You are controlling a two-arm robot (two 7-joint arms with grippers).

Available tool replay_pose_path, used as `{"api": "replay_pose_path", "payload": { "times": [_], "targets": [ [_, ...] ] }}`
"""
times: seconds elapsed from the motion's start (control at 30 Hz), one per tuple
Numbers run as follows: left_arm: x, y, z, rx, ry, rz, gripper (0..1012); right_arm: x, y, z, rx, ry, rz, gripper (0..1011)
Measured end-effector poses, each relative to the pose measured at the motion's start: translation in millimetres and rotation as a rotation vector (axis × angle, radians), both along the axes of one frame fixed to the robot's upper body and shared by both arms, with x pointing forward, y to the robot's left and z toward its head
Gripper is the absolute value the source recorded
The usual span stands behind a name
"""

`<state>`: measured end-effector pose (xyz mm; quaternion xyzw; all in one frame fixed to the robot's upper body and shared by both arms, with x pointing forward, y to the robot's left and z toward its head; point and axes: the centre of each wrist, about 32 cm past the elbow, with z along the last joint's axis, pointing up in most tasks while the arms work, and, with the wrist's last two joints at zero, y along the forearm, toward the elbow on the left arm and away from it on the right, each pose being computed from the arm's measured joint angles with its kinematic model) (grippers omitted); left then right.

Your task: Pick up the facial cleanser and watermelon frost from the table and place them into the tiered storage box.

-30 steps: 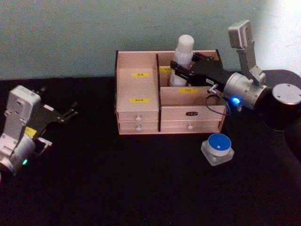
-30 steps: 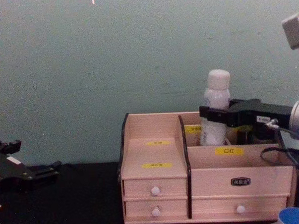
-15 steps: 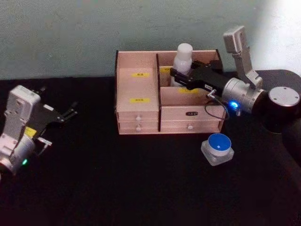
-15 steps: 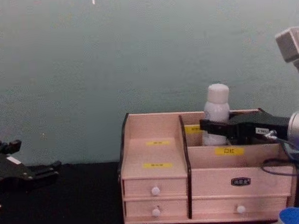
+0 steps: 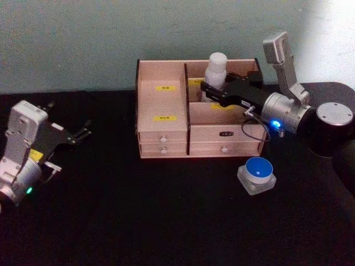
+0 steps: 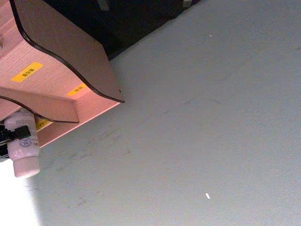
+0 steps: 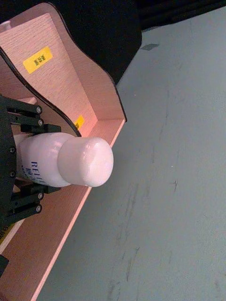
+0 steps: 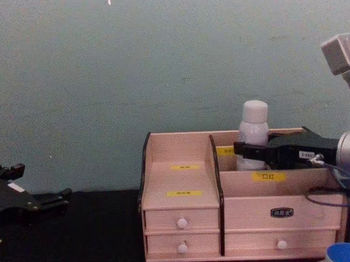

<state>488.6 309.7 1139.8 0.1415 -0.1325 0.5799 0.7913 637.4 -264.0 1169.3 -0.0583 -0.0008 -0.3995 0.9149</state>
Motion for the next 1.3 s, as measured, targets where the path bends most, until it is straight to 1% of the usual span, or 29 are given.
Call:
{"api": "replay_pose_path", "payload": {
  "times": [0.1, 0.2, 0.27, 0.3, 0.37, 0.4, 0.6, 0.8, 0.93, 0.97, 1.03, 1.07, 1.13, 1.2, 1.23, 1.3],
  "targets": [
    [0.0, 0.0, 0.0, 0.0, 0.0, 0.0, 1001, 0.0, -0.1, 0.0, 0.0, 0.0, 0.0, 604],
    [0.0, 0.0, 0.0, 0.0, 0.0, 0.0, 1001, 0.0, -0.3, 0.1, 0.0, -0.001, -0.001, 686],
    [0.0, 0.0, 0.0, 0.0, 0.0, 0.0, 1001, 0.0, -0.4, 0.2, 0.0, -0.001, -0.001, 717],
    [0.0, 0.0, 0.0, 0.0, 0.0, 0.0, 1001, 0.0, -0.4, 0.2, 0.0, -0.001, -0.001, 784],
    [0.0, 0.0, 0.0, 0.0, 0.0, 0.0, 1001, 0.0, -0.4, 0.2, 0.001, -0.001, -0.001, 820],
    [0.0, 0.0, 0.0, 0.0, 0.0, 0.0, 1001, 0.0, -0.5, 0.2, 0.001, -0.001, -0.001, 870],
    [0.0, 0.0, 0.0, 0.0, 0.0, 0.0, 1001, -0.1, -0.4, 0.1, 0.001, -0.001, -0.001, 1002],
    [0.0, 0.0, 0.0, 0.0, 0.0, 0.0, 1001, -0.2, -0.4, 0.0, 0.002, -0.001, -0.001, 1000],
    [0.0, 0.0, 0.0, 0.0, 0.0, 0.0, 1001, -4.4, -0.7, 6.2, 0.0, -0.03, -0.005, 1000],
    [0.0, 0.0, 0.0, 0.0, 0.0, 0.0, 1002, -4.4, -0.7, 6.2, 0.0, -0.03, -0.005, 1000],
    [0.0, 0.0, 0.0, 0.0, 0.0, 0.0, 1001, -9.6, -3.2, 12.5, 0.0, -0.053, -0.011, 1000],
    [0.0, 0.0, 0.0, 0.0, 0.0, 0.0, 1001, -9.6, -3.2, 12.5, 0.0, -0.053, -0.011, 1000],
    [0.0, 0.0, 0.0, 0.0, 0.0, 0.0, 1001, -16.9, -5.8, 20.0, 0.004, -0.075, -0.015, 1000],
    [0.0, 0.0, 0.0, 0.0, 0.0, 0.0, 1001, -22.1, -8.0, 23.8, 0.007, -0.083, -0.016, 1000],
    [0.0, 0.0, 0.0, 0.0, 0.0, 0.0, 1001, -28.2, -10.3, 26.8, 0.01, -0.088, -0.016, 1000],
    [0.0, 0.0, 0.0, 0.0, 0.0, 0.0, 1001, -34.5, -12.8, 29.4, 0.013, -0.089, -0.017, 1000]
  ]
}}
